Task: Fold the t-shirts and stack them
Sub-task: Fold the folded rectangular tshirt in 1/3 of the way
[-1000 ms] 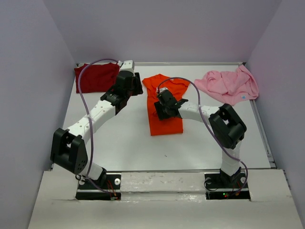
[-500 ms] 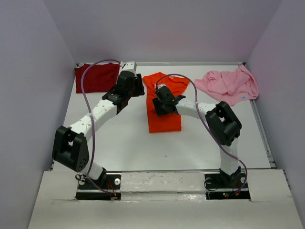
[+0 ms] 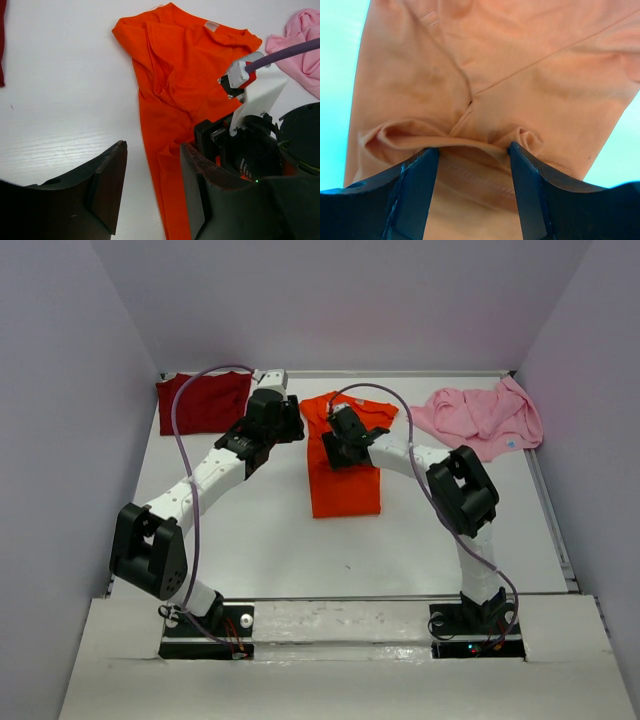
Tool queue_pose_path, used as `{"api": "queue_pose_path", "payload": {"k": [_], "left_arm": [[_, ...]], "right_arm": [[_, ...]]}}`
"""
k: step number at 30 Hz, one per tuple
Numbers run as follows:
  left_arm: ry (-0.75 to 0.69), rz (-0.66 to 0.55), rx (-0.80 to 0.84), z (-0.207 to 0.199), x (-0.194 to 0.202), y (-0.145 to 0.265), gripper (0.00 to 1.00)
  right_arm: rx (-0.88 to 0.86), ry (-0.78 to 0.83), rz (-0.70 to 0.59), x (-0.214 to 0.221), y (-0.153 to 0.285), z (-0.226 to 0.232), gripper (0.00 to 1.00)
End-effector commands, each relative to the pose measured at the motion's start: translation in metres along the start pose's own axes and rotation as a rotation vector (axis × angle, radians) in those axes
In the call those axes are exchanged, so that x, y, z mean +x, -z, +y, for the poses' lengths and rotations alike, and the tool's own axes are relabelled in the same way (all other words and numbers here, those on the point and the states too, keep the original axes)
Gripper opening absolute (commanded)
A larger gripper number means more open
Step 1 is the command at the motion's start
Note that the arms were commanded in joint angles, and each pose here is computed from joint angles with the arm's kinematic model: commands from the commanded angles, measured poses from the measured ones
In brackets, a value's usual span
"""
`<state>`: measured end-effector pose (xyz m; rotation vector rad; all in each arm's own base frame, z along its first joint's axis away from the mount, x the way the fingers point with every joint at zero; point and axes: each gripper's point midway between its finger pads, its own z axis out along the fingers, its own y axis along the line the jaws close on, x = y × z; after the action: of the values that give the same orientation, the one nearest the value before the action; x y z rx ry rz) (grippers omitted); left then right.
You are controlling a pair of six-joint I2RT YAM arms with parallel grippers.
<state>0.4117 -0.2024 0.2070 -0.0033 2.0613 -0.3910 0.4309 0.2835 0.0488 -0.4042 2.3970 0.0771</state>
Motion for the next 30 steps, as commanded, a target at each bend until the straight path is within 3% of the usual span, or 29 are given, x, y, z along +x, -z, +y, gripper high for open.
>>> {"api": "queue_pose_path", "payload": {"k": [1,17,24,30], "left_arm": [[0.004,-0.044,0.033,-0.007,-0.016,0.002,0.56],[-0.001,-0.026,0.052,-0.010,-0.012,-0.001,0.56],[0.021,-0.027,0.048,-0.010,-0.012,0.000,0.56],[0.172,0.007,0.144,-0.030,0.012,0.017,0.54]], "right_arm": [[0.029,-0.002,-0.033,-0.024,-0.006,-0.014,0.64],[0.061,-0.012,-0.086,-0.079,-0.013,-0.030,0.64],[-0.034,-0.136,-0.122,-0.093,0.052,-0.027,0.64],[-0.076,-0.237,-0.131,-0.037,0.109,-0.038,0.61]]}}
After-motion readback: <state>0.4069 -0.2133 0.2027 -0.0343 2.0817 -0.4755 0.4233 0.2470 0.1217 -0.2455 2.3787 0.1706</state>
